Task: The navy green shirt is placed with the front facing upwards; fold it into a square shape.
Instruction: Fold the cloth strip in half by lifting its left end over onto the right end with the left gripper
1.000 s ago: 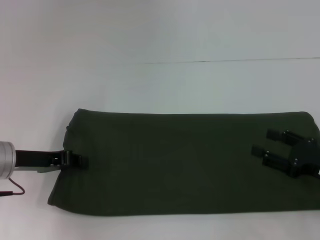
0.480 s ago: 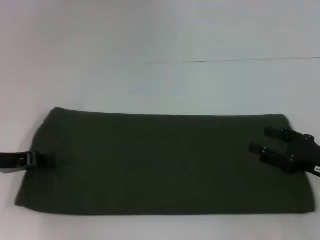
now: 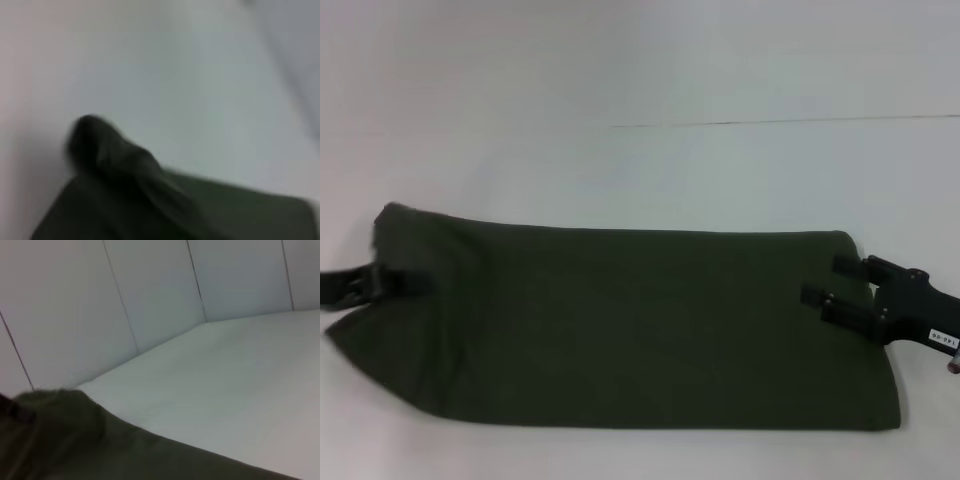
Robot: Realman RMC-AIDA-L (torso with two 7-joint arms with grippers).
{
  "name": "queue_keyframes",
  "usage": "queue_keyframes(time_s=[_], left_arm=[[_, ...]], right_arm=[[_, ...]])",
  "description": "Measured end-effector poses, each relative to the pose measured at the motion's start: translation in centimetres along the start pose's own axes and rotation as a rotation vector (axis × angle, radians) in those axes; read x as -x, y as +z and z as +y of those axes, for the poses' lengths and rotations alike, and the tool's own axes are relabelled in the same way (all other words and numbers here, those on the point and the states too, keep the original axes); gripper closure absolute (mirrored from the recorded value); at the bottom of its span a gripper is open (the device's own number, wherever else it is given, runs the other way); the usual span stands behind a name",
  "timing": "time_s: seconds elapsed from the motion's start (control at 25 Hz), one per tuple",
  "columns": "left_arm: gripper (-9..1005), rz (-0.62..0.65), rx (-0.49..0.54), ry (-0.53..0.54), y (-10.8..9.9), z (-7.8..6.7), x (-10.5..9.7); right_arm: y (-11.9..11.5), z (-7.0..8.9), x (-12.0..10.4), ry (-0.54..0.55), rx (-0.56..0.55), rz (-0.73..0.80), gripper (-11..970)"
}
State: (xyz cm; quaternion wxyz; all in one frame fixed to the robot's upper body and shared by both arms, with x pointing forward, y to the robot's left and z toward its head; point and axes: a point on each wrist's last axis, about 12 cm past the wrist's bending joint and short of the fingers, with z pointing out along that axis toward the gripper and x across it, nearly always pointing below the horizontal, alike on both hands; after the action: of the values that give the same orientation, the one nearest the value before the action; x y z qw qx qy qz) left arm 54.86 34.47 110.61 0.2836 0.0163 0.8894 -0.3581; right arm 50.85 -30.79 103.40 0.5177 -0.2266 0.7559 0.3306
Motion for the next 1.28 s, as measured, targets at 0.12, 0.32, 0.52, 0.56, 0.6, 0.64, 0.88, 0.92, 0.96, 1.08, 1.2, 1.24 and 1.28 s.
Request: queue_keyframes(time_s=[0.12, 0.32, 0.52, 0.56, 0.6, 0.64, 0.88, 0.92, 0.96, 1.08, 1.2, 1.24, 1.28], left_arm=[[917, -0.013, -0.169, 0.033, 1.6, -2.9, 0.8], [917, 0.037, -0.324, 0.102, 5.6, -7.4, 1.3], [918, 0.101, -0.403, 0.074, 10.6, -10.0, 0.5], [918, 0.106, -0.406, 0.071, 11.4, -10.3, 0.2], [918, 0.108, -0.404, 0.071, 12.2, -10.5, 0.0], [918, 0.114, -0.401, 0.074, 12.8, -10.7, -0.1], [917, 0.094, -0.432, 0.062, 14.8, -11.9, -0.7], [917, 0.086, -0.444, 0.063, 15.0, -12.0, -0.8], [917, 0.079, -0.455, 0.064, 15.1, -12.2, -0.9], [918, 0.062, -0.498, 0.063, 15.4, -12.9, -1.1], [918, 0.057, -0.531, 0.068, 15.8, -13.6, -1.4], [917, 0.055, -0.536, 0.07, 15.9, -13.8, -1.4], [917, 0.053, -0.544, 0.073, 16.2, -14.1, -1.6]], right_arm=[[0.1, 0.1, -0.1, 0.004, 0.004, 0.002, 180], [0.1, 0.2, -0.2, 0.005, 0.01, 0.009, 180], [-0.5, 0.3, -0.8, 0.02, -0.002, 0.007, 180], [-0.7, 0.3, -0.9, 0.024, -0.007, 0.007, 180], [-0.8, 0.4, -1.1, 0.027, -0.011, 0.006, 180], [-1.0, 0.4, -1.2, 0.029, -0.014, 0.006, 180], [-1.6, 0.4, -1.7, 0.038, -0.032, 0.01, 181], [-1.7, 0.4, -1.7, 0.039, -0.034, 0.01, 181], [-1.8, 0.4, -1.8, 0.041, -0.037, 0.01, 181], [-2.0, 0.3, -1.9, 0.049, -0.053, 0.001, 181], [-2.5, 0.1, -2.0, 0.062, -0.079, -0.012, 180], [-2.6, 0.1, -2.0, 0.065, -0.084, -0.014, 180], [-2.7, 0.0, -2.1, 0.068, -0.089, -0.015, 180]])
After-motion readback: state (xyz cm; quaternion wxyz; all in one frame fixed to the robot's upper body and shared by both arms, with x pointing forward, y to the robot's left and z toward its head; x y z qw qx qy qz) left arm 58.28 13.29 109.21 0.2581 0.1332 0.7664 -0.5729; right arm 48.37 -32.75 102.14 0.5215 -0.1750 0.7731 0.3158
